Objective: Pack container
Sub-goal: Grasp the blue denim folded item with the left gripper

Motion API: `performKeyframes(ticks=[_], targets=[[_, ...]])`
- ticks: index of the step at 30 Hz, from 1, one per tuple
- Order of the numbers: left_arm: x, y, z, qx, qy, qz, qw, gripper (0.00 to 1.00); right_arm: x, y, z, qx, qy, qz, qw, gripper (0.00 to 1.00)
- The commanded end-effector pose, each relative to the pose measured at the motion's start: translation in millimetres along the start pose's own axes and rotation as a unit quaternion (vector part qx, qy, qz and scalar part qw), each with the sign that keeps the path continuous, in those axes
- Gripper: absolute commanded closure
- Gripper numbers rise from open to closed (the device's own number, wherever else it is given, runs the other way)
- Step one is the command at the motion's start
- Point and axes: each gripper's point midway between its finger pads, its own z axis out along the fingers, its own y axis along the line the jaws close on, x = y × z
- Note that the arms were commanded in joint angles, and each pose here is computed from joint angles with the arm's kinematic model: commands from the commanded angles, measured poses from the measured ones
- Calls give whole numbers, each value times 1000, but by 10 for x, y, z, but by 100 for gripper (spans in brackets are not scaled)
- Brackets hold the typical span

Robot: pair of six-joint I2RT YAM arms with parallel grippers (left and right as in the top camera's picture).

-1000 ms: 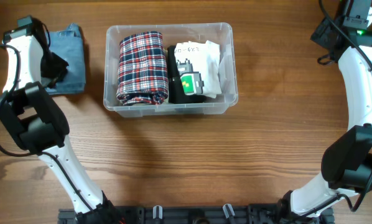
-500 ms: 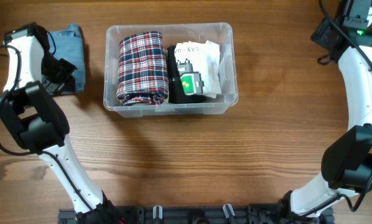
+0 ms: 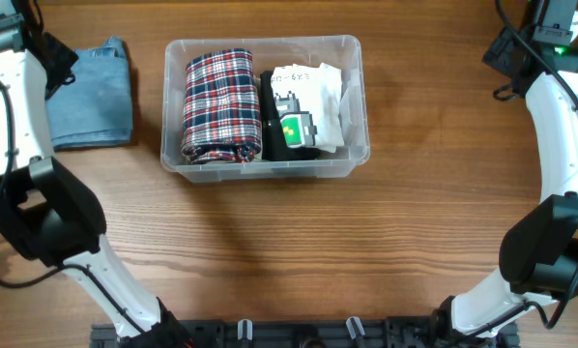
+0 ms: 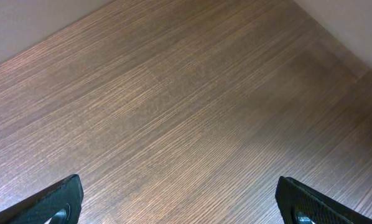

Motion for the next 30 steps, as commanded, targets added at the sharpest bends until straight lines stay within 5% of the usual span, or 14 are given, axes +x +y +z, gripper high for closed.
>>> performKeyframes(ticks=[1,10,20,30], targets=[[191,189,582,-58,25,38,997,96,54,11,66,0,9,-2,1000,0],[579,274,1023,-77,88,55,992,96,54,11,66,0,9,-2,1000,0],[1410,87,1009,8,248,21,968,96,54,11,66,0,9,-2,1000,0],[1513,-117,842,72,293,2,953,96,54,11,66,0,9,-2,1000,0]])
